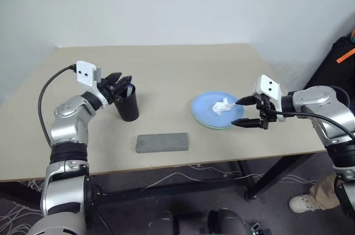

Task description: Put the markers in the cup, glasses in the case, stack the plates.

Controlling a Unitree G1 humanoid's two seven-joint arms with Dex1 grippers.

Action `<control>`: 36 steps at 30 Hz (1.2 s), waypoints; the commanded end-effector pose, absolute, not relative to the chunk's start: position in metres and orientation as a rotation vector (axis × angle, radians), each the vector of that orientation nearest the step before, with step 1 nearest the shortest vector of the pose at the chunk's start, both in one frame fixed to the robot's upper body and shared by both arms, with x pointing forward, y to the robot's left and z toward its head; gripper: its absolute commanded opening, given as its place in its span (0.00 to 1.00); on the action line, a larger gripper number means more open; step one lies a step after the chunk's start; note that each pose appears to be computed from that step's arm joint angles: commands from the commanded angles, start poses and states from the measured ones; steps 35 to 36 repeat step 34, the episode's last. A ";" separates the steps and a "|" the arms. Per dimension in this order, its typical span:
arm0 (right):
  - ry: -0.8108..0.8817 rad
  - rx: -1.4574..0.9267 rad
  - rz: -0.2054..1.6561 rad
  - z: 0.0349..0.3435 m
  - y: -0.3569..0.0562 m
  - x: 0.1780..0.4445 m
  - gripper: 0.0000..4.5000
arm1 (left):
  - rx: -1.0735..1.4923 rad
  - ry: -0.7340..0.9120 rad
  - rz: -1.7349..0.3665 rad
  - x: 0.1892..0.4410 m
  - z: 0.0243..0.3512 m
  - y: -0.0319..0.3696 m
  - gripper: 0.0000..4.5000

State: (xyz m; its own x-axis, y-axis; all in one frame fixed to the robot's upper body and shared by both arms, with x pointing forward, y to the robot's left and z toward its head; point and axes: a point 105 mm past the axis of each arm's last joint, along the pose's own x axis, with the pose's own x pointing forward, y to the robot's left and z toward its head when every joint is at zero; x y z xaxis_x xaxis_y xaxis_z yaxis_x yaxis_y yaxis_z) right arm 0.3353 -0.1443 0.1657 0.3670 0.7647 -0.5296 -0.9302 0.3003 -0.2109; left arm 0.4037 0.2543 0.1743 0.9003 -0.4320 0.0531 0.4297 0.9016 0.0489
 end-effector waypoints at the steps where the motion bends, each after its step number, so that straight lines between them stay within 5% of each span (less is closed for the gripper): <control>1: 0.287 -0.561 1.135 0.187 -0.147 0.340 0.90 | 0.071 -0.116 -0.426 0.402 0.189 0.260 0.74; 5: 0.286 -0.561 1.137 0.187 -0.146 0.340 0.90 | 0.080 -0.133 -0.420 0.401 0.195 0.262 0.99; 11: 0.291 -0.559 1.137 0.187 -0.150 0.337 0.90 | 0.102 -0.141 -0.474 0.384 0.213 0.270 0.99; 23: 0.320 -0.503 0.992 0.189 -0.198 0.335 0.90 | 0.157 0.098 -0.588 0.273 0.218 0.325 0.99; 36: 0.330 -0.455 0.998 0.179 -0.189 0.327 0.90 | 0.041 0.160 -0.550 0.245 0.192 0.309 0.99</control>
